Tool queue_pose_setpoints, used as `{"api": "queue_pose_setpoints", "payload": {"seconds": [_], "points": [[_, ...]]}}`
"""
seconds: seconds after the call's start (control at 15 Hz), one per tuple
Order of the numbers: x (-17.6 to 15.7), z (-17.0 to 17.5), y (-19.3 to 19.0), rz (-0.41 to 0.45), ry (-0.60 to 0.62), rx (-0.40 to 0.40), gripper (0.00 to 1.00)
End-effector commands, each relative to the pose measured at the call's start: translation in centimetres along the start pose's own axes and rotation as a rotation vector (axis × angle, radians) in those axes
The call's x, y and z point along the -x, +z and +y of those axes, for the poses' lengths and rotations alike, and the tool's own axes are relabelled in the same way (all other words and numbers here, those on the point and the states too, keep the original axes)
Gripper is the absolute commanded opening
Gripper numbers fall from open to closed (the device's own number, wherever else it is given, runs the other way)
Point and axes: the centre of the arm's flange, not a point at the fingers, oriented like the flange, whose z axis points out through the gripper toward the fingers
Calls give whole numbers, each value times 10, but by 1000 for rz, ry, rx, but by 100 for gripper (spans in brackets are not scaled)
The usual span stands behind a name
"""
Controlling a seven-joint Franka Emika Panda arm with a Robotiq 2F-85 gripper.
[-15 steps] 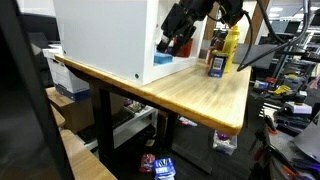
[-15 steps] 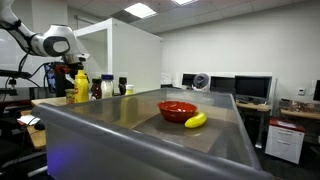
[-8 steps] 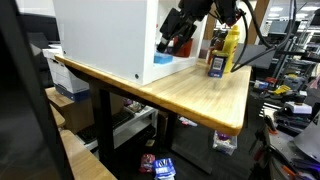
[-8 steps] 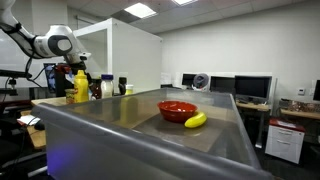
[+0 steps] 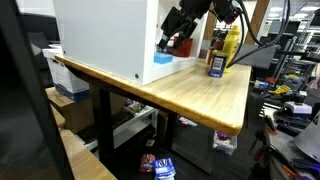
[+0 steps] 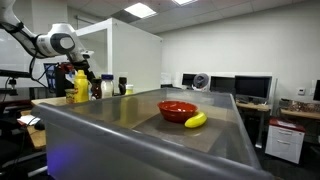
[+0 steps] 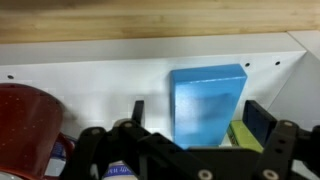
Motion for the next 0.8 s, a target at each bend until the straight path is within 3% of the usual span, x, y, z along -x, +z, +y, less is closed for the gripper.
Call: {"api": "queue_pose_setpoints", "payload": {"seconds": [0.0,0.73], "points": [[0,-11,4,-11,-56,-7,100],[5,-13,25,-57,-101,-11,100]]}}
